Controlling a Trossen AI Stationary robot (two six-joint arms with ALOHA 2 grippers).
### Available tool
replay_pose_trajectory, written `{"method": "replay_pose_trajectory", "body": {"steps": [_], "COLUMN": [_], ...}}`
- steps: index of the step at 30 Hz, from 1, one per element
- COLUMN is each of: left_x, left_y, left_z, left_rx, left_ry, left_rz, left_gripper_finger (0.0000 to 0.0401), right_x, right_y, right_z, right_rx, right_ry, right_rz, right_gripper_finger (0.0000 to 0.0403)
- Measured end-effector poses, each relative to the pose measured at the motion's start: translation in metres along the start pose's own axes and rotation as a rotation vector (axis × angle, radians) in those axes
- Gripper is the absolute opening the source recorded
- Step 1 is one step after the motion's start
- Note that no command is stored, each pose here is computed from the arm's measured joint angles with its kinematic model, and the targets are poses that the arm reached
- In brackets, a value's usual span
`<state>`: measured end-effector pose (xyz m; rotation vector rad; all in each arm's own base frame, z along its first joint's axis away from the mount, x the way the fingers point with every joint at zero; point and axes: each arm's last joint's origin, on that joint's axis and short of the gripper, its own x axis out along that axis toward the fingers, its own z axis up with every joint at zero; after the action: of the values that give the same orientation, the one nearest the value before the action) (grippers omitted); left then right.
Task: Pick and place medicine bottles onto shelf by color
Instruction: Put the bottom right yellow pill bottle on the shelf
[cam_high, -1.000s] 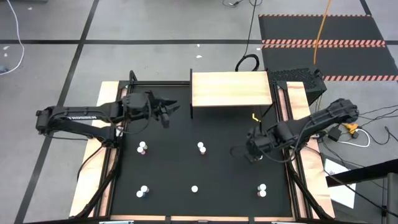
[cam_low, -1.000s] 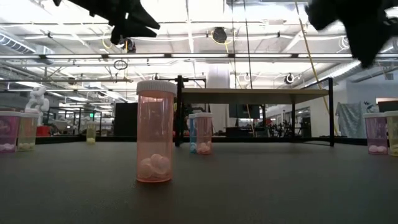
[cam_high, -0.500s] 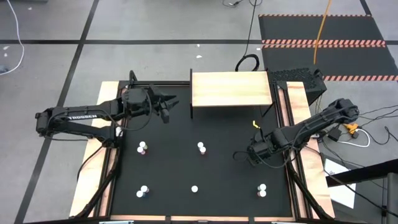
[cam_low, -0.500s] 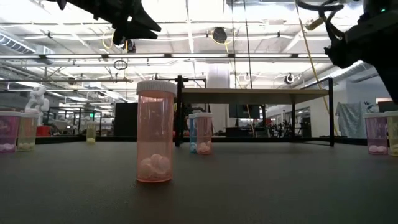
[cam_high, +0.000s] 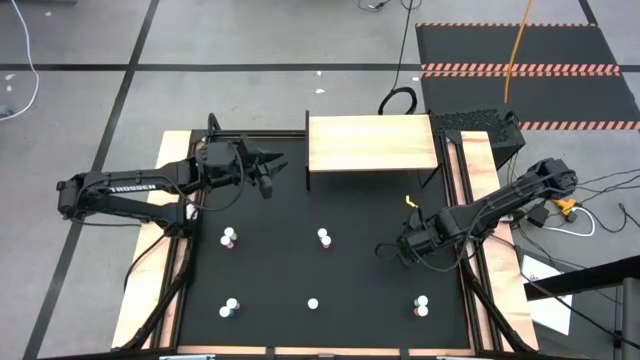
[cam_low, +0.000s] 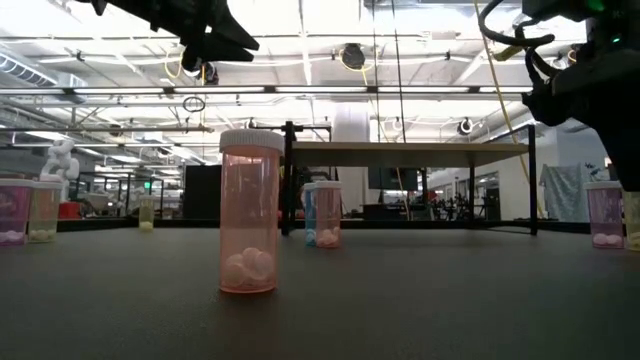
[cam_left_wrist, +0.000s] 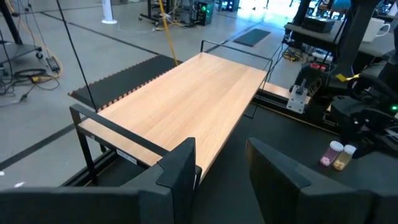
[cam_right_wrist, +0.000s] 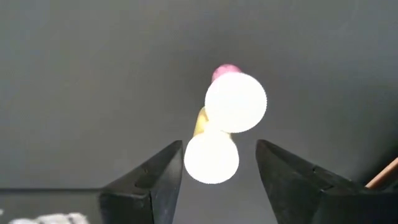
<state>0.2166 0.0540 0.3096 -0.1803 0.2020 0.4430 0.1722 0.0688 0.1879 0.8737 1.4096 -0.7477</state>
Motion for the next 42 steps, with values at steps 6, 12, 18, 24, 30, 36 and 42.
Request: {"method": "replay_pose_trajectory", "body": {"steps": [6, 12, 18, 24, 30, 36, 42], "left_x": [0.0, 0.0, 0.0, 0.0, 0.0, 0.0, 0.001], "left_y": [0.002, 0.002, 0.002, 0.002, 0.002, 0.002, 0.003], "left_z": [0.0, 0.0, 0.0, 0.0, 0.0, 0.001, 0.002], "left_rx": [-0.004, -0.008, -0.037, -0.038, -0.038, -0.032, -0.007], "left_ry": [-0.001, -0.002, -0.001, -0.001, -0.002, -0.006, -0.016], "left_rz": [0.008, 0.011, 0.011, 0.011, 0.01, 0.01, 0.013], "left_gripper_finger": [0.0145, 0.0145, 0.0145, 0.0145, 0.0145, 0.0145, 0.0145], "right_x": [0.0, 0.0, 0.0, 0.0, -0.016, -0.061, -0.108], "right_y": [0.0, 0.0, 0.0, 0.0, 0.009, 0.02, 0.02], "right_z": [0.0, 0.0, 0.0, -0.001, -0.002, 0.004, 0.028], "right_rx": [-0.007, -0.015, -0.015, -0.014, -0.048, -0.075, -0.089], "right_ry": [0.0, -0.017, -0.017, 0.039, 0.094, 0.092, 0.008], "right_rz": [-0.001, -0.003, -0.004, 0.004, 0.048, 0.094, 0.143], "right_gripper_finger": [0.0172, 0.0143, 0.0117, 0.0118, 0.0117, 0.0119, 0.012]}}
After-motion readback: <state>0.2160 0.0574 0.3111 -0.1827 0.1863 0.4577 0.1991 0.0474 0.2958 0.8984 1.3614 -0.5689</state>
